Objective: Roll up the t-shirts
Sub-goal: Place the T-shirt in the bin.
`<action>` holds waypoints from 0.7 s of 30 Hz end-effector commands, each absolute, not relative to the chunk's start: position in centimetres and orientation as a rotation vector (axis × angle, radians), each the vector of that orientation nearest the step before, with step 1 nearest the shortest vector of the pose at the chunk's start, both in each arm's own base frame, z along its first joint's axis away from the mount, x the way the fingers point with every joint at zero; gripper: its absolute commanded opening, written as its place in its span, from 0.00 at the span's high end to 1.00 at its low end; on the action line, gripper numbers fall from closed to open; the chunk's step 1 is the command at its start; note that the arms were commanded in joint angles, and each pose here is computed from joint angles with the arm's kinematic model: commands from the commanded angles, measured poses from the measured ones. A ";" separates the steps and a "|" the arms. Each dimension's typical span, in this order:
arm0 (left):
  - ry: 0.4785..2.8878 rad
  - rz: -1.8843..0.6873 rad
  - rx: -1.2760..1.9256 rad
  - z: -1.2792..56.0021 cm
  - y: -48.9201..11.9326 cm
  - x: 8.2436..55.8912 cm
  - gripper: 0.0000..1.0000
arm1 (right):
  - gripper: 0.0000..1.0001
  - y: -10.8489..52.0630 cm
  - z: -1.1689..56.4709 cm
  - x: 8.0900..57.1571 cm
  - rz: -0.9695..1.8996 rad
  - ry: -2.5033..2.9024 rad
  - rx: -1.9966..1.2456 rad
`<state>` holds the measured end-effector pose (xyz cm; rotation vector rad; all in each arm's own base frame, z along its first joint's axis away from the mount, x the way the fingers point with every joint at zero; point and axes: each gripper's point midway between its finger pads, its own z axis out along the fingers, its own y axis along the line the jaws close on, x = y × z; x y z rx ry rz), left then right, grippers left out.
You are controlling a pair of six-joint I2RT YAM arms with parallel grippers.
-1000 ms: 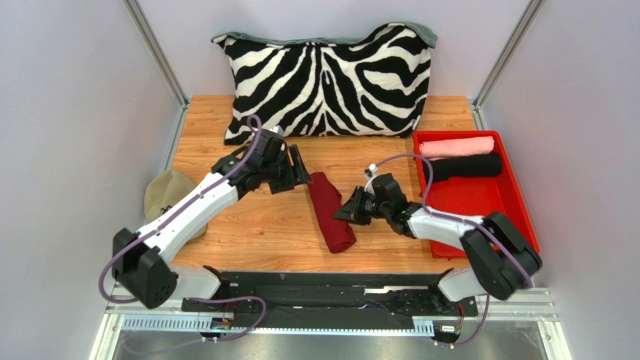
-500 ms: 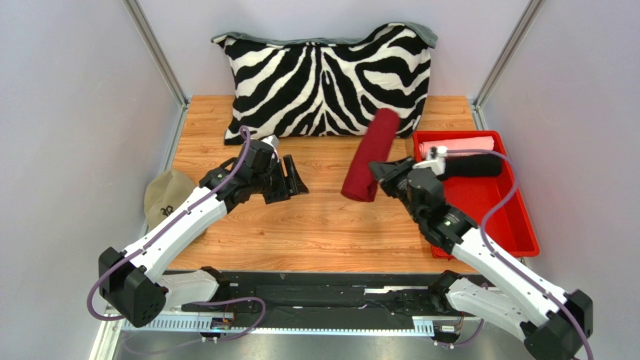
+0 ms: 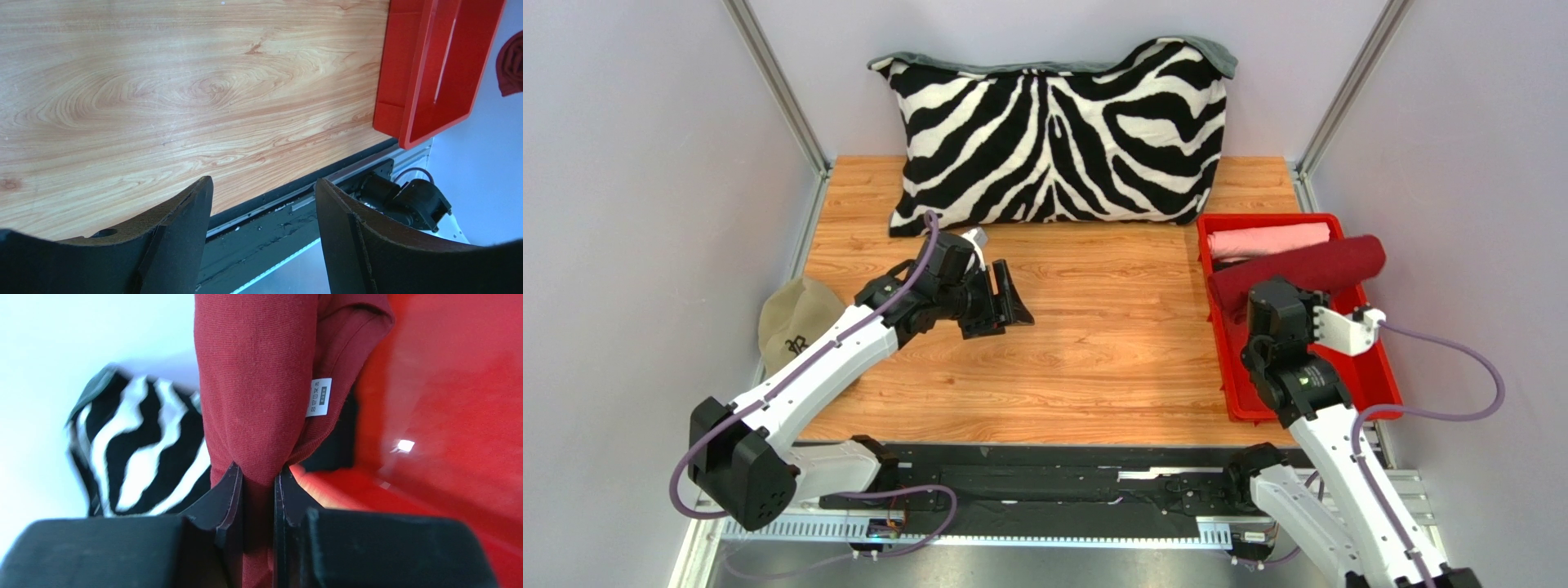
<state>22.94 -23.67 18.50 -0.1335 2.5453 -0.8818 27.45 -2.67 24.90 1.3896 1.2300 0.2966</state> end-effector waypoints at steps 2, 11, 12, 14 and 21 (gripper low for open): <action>2.536 -0.920 -0.095 18.3 -24.2 23.1 0.29 | 1.00 -5.8 21.8 27.5 0.325 1.105 1.524; 2.530 -0.929 -0.096 18.1 -24.6 23.5 0.29 | 1.00 -8.7 16.8 29.5 0.360 1.076 1.575; 2.529 -0.931 -0.093 18.1 -24.6 23.5 0.29 | 1.00 -8.5 15.1 29.7 0.359 1.112 1.590; 2.530 -0.930 -0.093 18.0 -24.7 23.7 0.29 | 1.00 -8.9 15.2 30.5 0.409 1.060 1.582; 2.521 -0.951 -0.092 18.2 -25.2 24.0 0.29 | 1.00 -9.9 13.4 32.6 0.453 1.095 1.556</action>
